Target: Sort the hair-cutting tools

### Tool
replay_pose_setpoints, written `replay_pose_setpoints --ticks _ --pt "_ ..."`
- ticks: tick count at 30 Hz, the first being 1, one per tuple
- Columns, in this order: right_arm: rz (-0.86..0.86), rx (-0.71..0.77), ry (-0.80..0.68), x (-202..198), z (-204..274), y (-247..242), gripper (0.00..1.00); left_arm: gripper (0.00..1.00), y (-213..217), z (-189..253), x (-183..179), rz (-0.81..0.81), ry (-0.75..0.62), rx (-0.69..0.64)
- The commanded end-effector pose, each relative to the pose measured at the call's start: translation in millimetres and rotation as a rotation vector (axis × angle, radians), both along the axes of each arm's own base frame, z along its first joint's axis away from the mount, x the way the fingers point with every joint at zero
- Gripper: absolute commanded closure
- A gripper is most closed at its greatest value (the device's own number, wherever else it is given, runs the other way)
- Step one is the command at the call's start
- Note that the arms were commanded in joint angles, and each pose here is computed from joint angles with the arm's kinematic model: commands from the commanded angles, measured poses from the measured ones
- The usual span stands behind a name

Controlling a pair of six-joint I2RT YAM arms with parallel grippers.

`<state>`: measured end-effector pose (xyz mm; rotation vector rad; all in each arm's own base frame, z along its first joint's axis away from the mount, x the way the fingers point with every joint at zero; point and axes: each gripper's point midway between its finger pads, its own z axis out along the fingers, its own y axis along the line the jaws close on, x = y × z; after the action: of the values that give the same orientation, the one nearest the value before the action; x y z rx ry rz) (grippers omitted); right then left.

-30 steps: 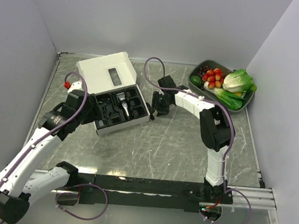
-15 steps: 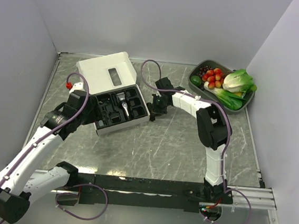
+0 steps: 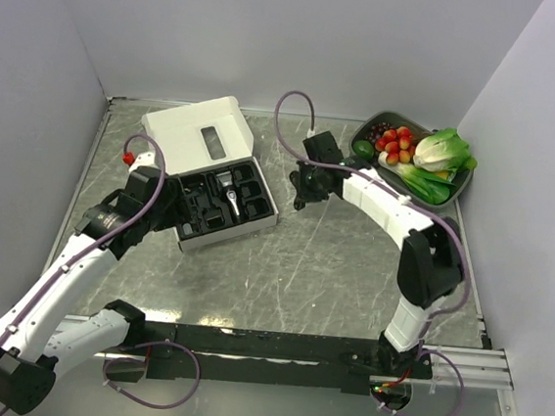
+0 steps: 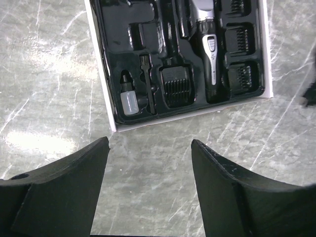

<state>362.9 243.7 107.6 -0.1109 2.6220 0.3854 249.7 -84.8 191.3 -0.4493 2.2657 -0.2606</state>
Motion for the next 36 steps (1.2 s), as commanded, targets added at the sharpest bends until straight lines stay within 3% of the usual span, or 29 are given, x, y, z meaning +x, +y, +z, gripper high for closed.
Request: replay_pose_setpoints --ticks 1,7,11,17,22,29,36 --pt "0.057 0.031 -0.160 -2.1 73.8 5.5 1.00 0.26 -1.5 39.3 9.4 0.027 -0.099 -0.049" --pt "0.167 0.293 -0.148 -10.2 117.3 72.2 1.00 0.19 -9.7 80.1 6.2 0.009 -0.181 -0.139" --pt "0.238 0.441 -0.134 -12.2 141.7 121.7 1.00 0.01 -14.7 90.7 0.3 -0.021 -0.212 -0.181" --pt "0.260 0.583 -0.073 -14.5 148.9 182.3 1.00 0.04 -12.7 98.9 -11.1 -0.038 -0.234 -0.194" --pt "0.156 0.799 0.004 -9.2 152.3 220.2 1.00 0.03 -14.8 108.2 -18.9 -0.055 -0.263 -0.231" --pt "0.037 0.857 0.040 -0.6 138.1 257.0 1.00 0.03 -14.1 107.1 -27.2 -0.071 -0.257 -0.233" --pt "-0.130 0.824 0.069 13.3 95.6 270.9 1.00 0.03 -7.1 108.3 -34.6 -0.056 -0.257 -0.218"
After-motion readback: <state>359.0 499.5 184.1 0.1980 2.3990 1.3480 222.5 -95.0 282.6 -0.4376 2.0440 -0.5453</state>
